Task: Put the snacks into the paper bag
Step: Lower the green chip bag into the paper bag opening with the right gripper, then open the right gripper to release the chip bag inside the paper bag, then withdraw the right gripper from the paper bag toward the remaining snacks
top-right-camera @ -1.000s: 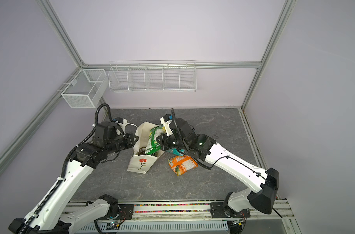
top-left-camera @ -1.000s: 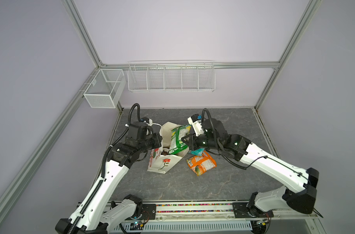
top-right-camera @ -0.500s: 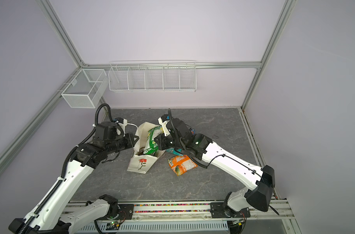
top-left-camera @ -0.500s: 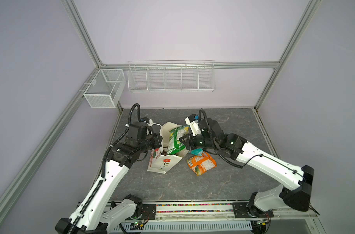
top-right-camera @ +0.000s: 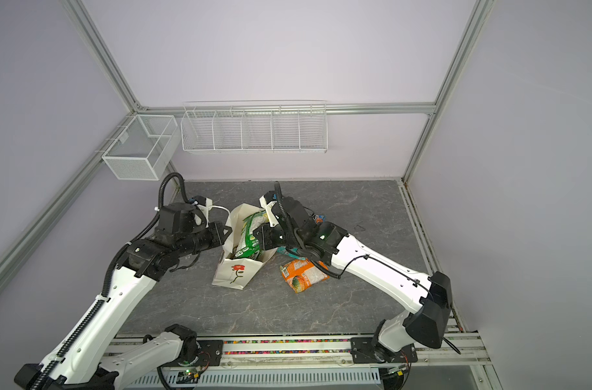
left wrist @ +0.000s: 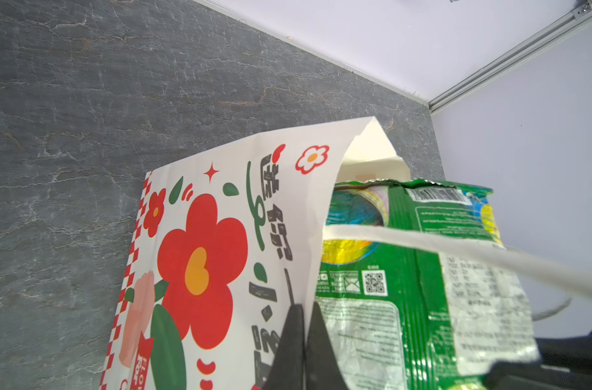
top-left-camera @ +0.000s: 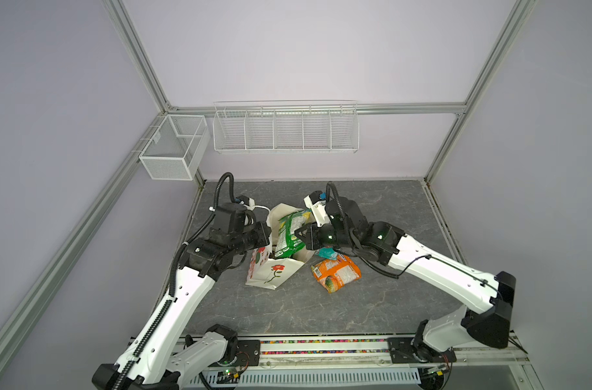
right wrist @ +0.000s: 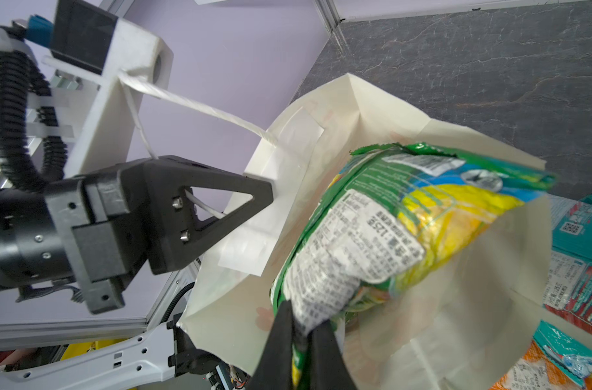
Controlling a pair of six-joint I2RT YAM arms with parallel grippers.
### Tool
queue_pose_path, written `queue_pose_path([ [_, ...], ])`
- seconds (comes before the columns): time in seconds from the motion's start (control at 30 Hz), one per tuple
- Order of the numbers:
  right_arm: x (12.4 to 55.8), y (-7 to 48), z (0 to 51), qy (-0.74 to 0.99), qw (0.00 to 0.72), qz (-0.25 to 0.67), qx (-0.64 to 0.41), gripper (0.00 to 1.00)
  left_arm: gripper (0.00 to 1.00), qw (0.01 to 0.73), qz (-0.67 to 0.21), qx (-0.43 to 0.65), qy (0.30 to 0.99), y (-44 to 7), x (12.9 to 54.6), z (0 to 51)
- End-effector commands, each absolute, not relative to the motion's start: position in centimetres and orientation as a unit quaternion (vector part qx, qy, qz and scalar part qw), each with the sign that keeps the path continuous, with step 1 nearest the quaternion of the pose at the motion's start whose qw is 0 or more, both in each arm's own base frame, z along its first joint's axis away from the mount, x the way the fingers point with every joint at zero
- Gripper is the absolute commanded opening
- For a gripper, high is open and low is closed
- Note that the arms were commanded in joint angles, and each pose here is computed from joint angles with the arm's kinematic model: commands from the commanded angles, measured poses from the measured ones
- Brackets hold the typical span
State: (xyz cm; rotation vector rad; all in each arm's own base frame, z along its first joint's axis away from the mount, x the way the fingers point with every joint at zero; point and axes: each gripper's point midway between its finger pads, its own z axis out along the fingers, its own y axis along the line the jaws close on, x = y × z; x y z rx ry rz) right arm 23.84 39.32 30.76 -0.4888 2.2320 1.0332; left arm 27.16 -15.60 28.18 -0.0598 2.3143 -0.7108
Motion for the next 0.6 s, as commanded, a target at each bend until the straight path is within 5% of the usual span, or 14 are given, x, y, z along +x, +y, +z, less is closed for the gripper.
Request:
queue_pose_path([
  [0.0,24.2,40.5,33.2,0.824,0.335,0.42,-0.179,0.07,0.0,0.353,-0.287,-0.02,0.89,-15.9,26.9,28.4],
  [0.2,24.2,40.9,32.7,0.828,0.329,0.419,-0.176,0.09,0.0,0.353,-0.287,-0.019,0.89,-16.0,26.8,28.5],
  [0.33,23.4,41.7,33.2,0.813,0.326,0.44,-0.199,0.58,0.0,0.355,-0.285,-0.019,0.89,-15.9,26.8,28.6],
  [0.57,23.7,40.5,33.0,0.825,0.335,0.416,-0.186,0.6,0.0,0.355,-0.284,-0.019,0.89,-15.9,26.9,28.6],
])
